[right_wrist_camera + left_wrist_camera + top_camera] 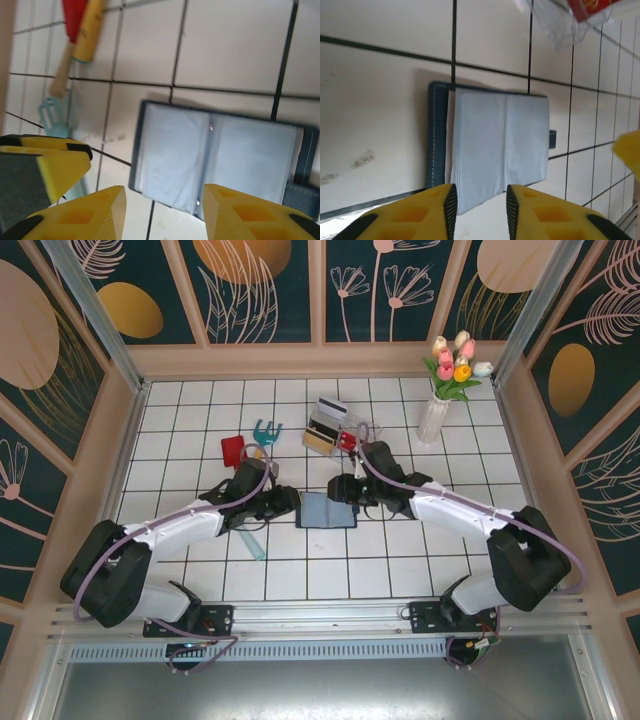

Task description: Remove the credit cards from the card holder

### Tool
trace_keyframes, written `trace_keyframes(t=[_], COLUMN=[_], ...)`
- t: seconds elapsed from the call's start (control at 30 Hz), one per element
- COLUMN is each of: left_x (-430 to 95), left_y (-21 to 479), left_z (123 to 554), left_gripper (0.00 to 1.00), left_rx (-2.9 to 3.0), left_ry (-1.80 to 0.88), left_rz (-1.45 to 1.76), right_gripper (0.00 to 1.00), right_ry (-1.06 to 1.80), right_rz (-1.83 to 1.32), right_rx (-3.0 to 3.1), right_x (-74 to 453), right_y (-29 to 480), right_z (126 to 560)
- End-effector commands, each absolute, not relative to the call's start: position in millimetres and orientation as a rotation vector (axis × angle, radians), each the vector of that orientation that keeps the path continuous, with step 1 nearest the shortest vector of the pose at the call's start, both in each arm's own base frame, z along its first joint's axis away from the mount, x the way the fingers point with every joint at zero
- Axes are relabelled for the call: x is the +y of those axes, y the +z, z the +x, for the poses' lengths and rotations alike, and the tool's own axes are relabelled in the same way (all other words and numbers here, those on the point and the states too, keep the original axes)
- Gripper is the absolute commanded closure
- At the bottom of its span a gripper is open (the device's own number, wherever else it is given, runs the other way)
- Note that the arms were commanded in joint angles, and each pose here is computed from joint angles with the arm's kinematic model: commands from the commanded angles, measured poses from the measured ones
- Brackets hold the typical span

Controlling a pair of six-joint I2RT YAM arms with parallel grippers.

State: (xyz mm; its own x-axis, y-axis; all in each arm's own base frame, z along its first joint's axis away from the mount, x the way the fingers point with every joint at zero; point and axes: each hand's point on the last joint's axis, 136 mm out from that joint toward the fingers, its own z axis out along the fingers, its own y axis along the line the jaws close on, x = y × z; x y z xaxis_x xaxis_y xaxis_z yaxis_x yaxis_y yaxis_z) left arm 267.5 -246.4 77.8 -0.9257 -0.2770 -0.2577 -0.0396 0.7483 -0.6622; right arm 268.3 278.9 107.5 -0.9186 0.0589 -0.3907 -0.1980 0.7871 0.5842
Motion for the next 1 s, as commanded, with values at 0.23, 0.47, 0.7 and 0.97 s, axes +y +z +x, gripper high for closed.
trace_keyframes(t=[0.23,0.47,0.7,0.97], left_x=[-270.2,-274.8,-274.2,-268.5], left_y=[51.4,47.0,38.6,30.5], left_z=[260.2,263.7,264.6,263.7], left_gripper=[0.68,0.77,0.77,0.72], left_rx=[2.701,2.725,2.75,2.77], left_ry=[-0.949,-0.925,-0.897,-0.845], left_rz=[-0.219,-0.199,-0.207,-0.219], right_gripper=[0.55,0.55,0.55,0.55], right_ry=[0.705,0.69,0.635,0.623], right_rz=[0.173,0.168,0.178,0.173], right_rx=[2.752,2.798,2.85,2.872], right_x=[268.0,268.1,264.8,264.0], right_y=[49.0,32.2,12.8,5.6], right_z=[257.1,251.8,248.6,245.9])
